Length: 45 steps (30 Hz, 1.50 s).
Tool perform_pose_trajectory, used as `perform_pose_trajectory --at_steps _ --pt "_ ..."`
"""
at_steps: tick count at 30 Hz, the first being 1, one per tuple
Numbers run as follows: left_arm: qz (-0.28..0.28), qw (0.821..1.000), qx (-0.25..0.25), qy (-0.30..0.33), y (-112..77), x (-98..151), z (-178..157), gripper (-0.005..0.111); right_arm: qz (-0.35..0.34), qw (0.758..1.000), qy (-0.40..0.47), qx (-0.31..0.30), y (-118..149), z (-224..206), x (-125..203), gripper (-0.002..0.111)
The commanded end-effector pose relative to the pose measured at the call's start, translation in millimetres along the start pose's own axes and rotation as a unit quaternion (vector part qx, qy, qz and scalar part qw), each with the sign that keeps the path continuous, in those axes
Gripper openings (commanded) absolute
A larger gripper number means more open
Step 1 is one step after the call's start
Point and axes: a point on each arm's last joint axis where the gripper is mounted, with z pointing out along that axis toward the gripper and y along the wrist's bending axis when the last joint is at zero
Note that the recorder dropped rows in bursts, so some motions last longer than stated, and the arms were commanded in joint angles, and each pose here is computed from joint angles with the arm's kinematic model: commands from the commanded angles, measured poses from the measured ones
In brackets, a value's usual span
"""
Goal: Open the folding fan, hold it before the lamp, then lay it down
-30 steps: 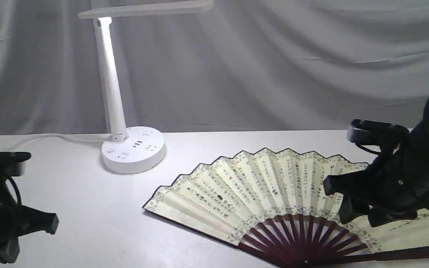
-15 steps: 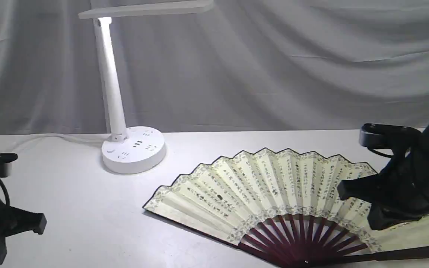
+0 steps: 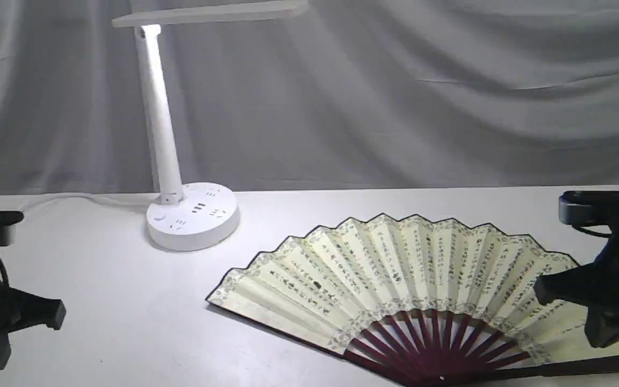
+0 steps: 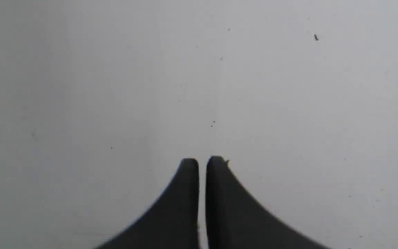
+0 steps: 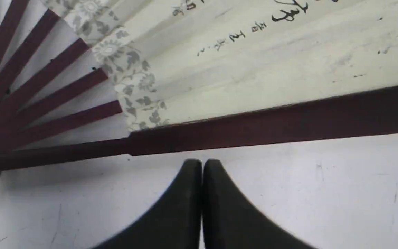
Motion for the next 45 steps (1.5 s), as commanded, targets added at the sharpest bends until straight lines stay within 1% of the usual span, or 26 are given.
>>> perform_pose_trajectory --at_steps 1,6,13,25,34,39,45 --pt "0.0 0.999 0.004 -0.036 1.5 -3 -16 0.0 -0.006 1.0 0.003 0.008 -3 -4 1 0.0" --pt "-0.001 0.999 0.005 -0.053 2.6 -1 -29 0.0 -0.013 0.999 -0.03 0.016 -4 -21 5 0.0" --pt "-0.002 0.997 0.007 -0.079 4.4 4 -51 0.0 -0.017 0.997 -0.077 0.018 -3 -47 20 0.0" --pt "-0.009 0.987 0.015 -0.16 9.9 23 -107 0.0 -0.022 0.985 -0.172 0.027 -2 -109 40 0.0" --pt "-0.015 0.972 0.021 -0.233 15.7 51 -155 0.0 -0.024 0.968 -0.247 0.029 0 -159 66 0.0" --pt "-0.019 0.959 0.026 -0.282 19.8 75 -183 0.0 -0.026 0.953 -0.3 0.031 1 -190 88 0.0" --pt "-0.022 0.942 0.031 -0.333 24.5 110 -204 0.0 -0.026 0.936 -0.348 0.033 3 -221 120 0.0"
